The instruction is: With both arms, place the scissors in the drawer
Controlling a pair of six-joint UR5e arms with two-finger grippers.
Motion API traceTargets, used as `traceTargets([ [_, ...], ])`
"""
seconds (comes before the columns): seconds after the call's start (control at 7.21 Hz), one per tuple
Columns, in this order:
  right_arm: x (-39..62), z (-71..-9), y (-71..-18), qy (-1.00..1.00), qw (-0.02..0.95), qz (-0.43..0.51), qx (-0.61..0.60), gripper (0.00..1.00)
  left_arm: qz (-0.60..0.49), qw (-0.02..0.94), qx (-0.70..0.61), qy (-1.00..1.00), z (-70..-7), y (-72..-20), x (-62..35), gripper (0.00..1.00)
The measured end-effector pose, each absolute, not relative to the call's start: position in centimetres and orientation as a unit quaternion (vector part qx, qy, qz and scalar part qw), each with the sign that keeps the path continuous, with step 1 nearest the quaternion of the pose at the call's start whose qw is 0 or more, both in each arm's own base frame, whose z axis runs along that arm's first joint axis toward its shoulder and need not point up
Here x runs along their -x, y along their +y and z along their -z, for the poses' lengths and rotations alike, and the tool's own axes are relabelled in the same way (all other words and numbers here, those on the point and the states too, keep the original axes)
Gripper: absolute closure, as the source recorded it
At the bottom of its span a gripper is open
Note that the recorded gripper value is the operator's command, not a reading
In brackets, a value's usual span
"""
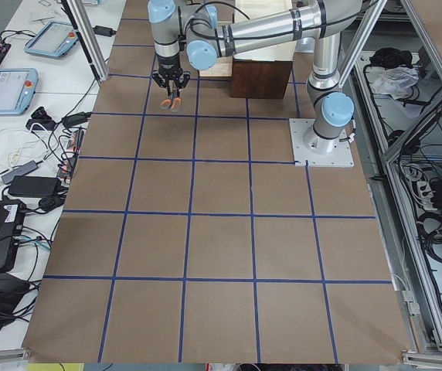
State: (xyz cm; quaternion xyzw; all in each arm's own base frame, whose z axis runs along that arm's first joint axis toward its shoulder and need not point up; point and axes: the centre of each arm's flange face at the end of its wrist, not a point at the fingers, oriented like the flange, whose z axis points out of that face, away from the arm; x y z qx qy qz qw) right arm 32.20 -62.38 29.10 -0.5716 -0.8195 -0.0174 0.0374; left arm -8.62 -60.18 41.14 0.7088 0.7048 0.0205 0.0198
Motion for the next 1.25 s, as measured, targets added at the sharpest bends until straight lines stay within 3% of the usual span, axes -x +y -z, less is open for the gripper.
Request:
traceTargets([
  [0.42, -31.2, -29.5, -63.6, -0.818, 0.031, 0.015, 0.574, 0.0, -0.037, 0.0, -0.72, 0.693, -44.5, -55.2, 15.4, 1.0],
  [1.25, -31.3, -30.4, -64.7, -0.821, 0.022, 0.009, 0.571, 0.0, -0.041, -0.004, -0.722, 0.69, -44.8, -53.8, 16.5, 1.0],
])
